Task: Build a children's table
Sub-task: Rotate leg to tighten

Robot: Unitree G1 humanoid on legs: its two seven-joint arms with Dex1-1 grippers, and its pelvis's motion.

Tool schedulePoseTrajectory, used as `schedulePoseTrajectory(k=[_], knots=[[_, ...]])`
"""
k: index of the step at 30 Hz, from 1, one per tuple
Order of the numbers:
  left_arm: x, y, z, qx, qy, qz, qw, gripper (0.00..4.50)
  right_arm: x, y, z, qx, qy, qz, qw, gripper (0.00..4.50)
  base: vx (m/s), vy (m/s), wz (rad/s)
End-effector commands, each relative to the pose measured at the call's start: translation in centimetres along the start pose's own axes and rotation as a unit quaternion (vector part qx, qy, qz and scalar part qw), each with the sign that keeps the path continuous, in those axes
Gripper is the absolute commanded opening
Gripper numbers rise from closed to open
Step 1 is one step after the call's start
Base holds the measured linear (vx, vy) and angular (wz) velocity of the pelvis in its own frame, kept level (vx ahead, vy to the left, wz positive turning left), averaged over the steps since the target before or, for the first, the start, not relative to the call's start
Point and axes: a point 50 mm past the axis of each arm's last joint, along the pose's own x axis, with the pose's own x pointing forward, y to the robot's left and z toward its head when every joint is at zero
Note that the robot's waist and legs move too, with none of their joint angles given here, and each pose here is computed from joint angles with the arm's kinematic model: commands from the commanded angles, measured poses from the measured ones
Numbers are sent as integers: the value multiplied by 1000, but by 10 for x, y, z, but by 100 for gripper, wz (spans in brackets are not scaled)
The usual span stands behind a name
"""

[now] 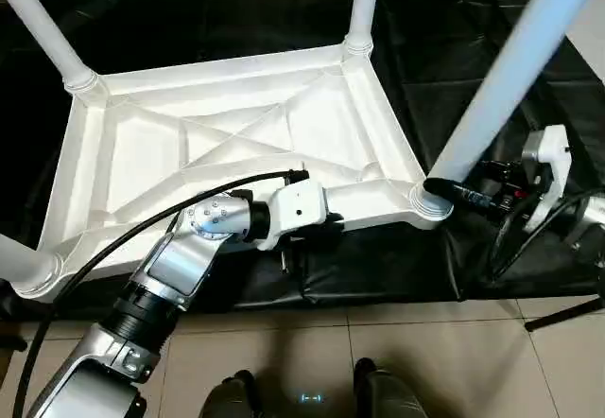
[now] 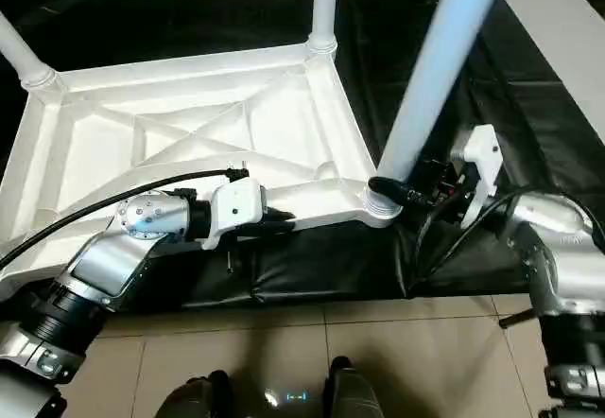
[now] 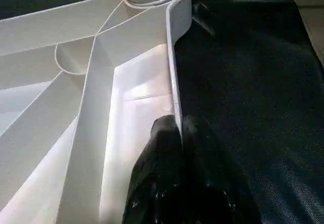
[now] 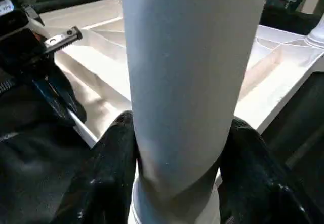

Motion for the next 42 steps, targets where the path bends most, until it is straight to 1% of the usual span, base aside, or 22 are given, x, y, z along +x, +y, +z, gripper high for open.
schedulePoseTrajectory(k=[1, 8, 12, 14, 16, 17, 18, 19, 20, 21, 23, 26, 27, 28, 29, 31, 32, 33, 35, 37, 40, 42], knots=[[8, -13, -5, -5, 4, -38, 999, 0, 2, 1, -5, 4, 12, 5, 1000, 196, 0, 0, 0], [8, -14, -7, -4, 9, -40, 999, 0, 0, -2, -10, 17, 13, -30, 999, 187, 0, 0, 0], [17, -9, -5, -23, 24, -3, 999, 0, 13, -3, -44, 74, 36, -187, 979, 187, 0, 0, 0], [26, -10, -1, -30, 24, 7, 999, 0, 23, -1, -58, 99, 36, -267, 958, 186, 0, 0, 0], [41, -11, 5, -39, 26, 25, 999, 0, 35, -1, -73, 138, 28, -387, 911, 186, 0, 0, 0], [41, -11, 5, -39, 26, 25, 999, 0, 35, -1, -73, 138, 28, -387, 911, 186, 0, 0, 0], [49, -12, 8, -42, 26, 34, 998, 0, 42, -2, -79, 164, 19, -442, 882, 186, 0, 0, 0], [60, -15, 15, -45, 20, 36, 998, 0, 53, -2, -84, 200, 0, -502, 841, 186, -57, 20, -7], [66, -16, 19, -41, 16, 38, 998, 0, 60, -2, -85, 216, -7, -526, 822, 186, -57, 20, -7], [66, -16, 19, -41, 16, 38, 998, 0, 60, -2, -85, 216, -7, -526, 822, 186, -63, 22, -9], [73, -18, 25, -31, 10, 32, 999, 0, 72, -2, -83, 229, -14, -549, 804, 186, -54, 15, -7], [71, -13, 24, -12, 16, 40, 999, 0, 91, -3, -67, 204, -33, -493, 845, 186, 0, 0, 0], [66, -9, 20, -5, 23, 48, 999, 0, 94, -4, -57, 182, -50, -442, 877, 186, 0, 0, 0], [63, -7, 18, 3, 26, 49, 998, 0, 93, -4, -51, 157, -55, -411, 896, 186, 0, 0, 0], [56, -5, 12, 15, 31, 46, 998, 0, 90, -3, -42, 90, -53, -357, 928, 186, 0, 0, 0], [53, -4, 9, 16, 35, 48, 998, 0, 85, -4, -39, 67, -52, -338, 937, 186, 0, 0, 0], [45, -3, 4, 19, 36, 41, 998, 0, 71, -8, -34, 42, -48, -311, 948, 242, 0, 0, 0], [40, -3, 1, 20, 36, 38, 998, 0, 61, -10, -31, 38, -49, -289, 955, 256, 0, 0, 0], [30, -3, -2, 31, 30, 22, 999, 0, 39, -13, -24, 29, -43, -243, 969, 265, 0, 0, 0], [28, -4, -3, 32, 27, 16, 999, 0, 33, -14, -22, 24, -38, -229, 972, 277, 25, -12, 5], [17, -8, -2, 25, 3, -21, 999, 0, 3, -7, -13, -15, -2, -114, 993, 298, 60, -22, 12], [14, -10, -1, 25, -6, -33, 999, 0, -6, -7, -10, -12, -3, -96, 995, 298, 82, -17, 11]])
